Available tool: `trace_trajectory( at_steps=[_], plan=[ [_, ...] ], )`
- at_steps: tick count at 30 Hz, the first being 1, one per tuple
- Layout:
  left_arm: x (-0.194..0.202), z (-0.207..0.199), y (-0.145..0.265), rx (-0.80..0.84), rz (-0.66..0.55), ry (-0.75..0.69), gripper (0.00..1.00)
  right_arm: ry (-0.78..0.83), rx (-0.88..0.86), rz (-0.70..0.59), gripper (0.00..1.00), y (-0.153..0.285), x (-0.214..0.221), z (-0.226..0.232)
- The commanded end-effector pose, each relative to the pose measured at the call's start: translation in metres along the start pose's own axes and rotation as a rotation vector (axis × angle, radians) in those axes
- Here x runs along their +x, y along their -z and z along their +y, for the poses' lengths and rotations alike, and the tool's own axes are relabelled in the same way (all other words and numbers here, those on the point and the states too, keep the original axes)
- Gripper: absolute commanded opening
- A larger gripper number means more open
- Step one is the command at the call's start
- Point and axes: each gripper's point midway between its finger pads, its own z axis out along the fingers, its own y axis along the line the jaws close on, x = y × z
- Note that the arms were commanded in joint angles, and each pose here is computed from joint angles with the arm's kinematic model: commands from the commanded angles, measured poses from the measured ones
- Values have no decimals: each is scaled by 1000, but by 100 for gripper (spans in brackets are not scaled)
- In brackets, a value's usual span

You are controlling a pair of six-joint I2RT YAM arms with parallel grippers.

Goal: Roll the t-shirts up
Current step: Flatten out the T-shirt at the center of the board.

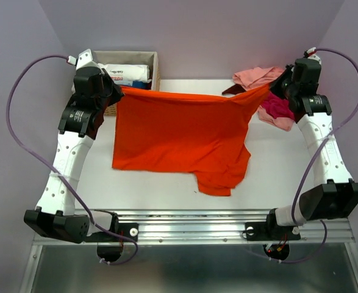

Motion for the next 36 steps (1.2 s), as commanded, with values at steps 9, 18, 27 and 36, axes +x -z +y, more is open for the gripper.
trace_trajectory(
  at_steps=[9, 18, 27, 36],
  plan=[
    [-170, -78, 94, 259, -402, 3, 0, -40, -293, -482, 1, 175, -149, 67],
    [-221, -103, 184, 418, -607, 34, 0, -3, -353, -584, 1, 282, -146, 53],
    [-241, -101, 283, 512, -791, 44, 0, 19, -453, -804, 1, 413, -155, 40],
    [-242, -102, 287, 524, -795, 37, 0, -66, -397, -883, 1, 450, -152, 12]
  ],
)
